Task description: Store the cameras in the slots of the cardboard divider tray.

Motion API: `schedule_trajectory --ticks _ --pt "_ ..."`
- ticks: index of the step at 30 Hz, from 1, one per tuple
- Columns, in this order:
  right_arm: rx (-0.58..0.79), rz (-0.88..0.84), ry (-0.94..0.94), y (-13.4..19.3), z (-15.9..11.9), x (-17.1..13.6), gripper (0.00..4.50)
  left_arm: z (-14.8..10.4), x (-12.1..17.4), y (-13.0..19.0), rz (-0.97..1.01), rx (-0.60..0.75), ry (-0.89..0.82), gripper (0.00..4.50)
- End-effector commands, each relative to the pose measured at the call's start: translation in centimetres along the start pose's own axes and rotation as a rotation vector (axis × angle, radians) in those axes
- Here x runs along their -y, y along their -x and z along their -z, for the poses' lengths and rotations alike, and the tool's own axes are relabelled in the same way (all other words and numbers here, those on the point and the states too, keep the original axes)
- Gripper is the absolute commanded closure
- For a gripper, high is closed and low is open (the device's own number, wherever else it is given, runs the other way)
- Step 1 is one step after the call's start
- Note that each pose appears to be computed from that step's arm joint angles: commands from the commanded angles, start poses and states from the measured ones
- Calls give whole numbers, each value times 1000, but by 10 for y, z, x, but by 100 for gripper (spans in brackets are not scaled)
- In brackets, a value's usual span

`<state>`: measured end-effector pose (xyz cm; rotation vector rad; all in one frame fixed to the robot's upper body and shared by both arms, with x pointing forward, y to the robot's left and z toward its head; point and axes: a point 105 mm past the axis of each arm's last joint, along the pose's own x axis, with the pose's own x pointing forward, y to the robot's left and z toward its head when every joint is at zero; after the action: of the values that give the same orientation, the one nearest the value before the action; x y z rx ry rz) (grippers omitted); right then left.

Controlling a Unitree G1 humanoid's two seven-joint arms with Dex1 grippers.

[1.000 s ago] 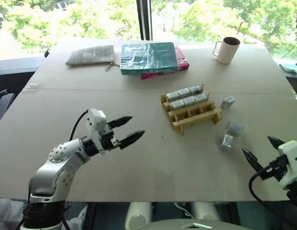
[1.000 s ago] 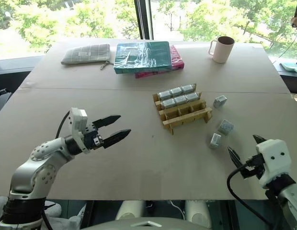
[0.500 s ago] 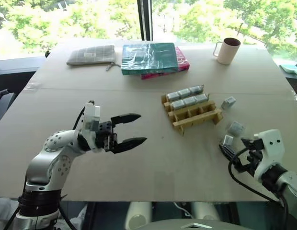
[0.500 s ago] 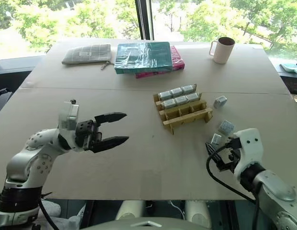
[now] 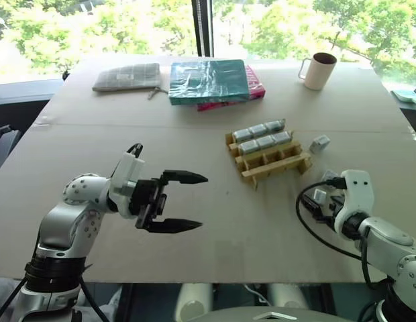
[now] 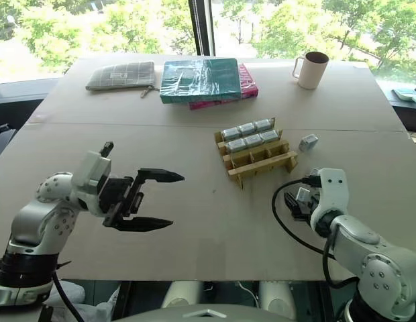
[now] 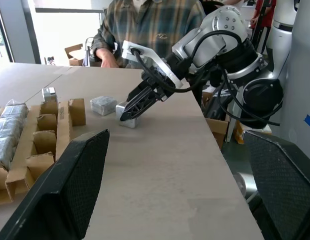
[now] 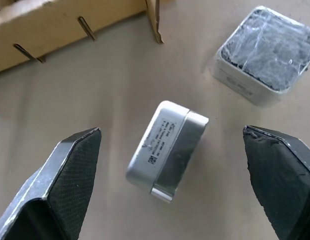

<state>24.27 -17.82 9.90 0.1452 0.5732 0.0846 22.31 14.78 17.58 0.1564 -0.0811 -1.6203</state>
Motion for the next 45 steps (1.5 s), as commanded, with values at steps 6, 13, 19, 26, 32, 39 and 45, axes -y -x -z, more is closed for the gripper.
schedule_trajectory --ticks 6,13,19,26,32,39,45 --pt "-9 34 55 -2 -4 6 364 -4 -1 1 -20 -11 -49 0" --pt "186 -199 581 17 -41 -35 366 2 -3 3 -89 3 -23 0" --pt "354 -581 1045 5 -67 -77 366 17 -10 17 -246 16 62 0" --pt "465 -820 1295 -35 -95 -116 366 29 -7 30 -409 21 119 0" --pt "426 -927 1439 -54 -88 -119 366 27 3 31 -467 22 120 0" --pt "369 -979 1515 -66 -80 -113 366 25 15 29 -508 16 126 0" --pt "358 -988 1567 -79 -79 -116 366 23 20 29 -533 9 124 0"
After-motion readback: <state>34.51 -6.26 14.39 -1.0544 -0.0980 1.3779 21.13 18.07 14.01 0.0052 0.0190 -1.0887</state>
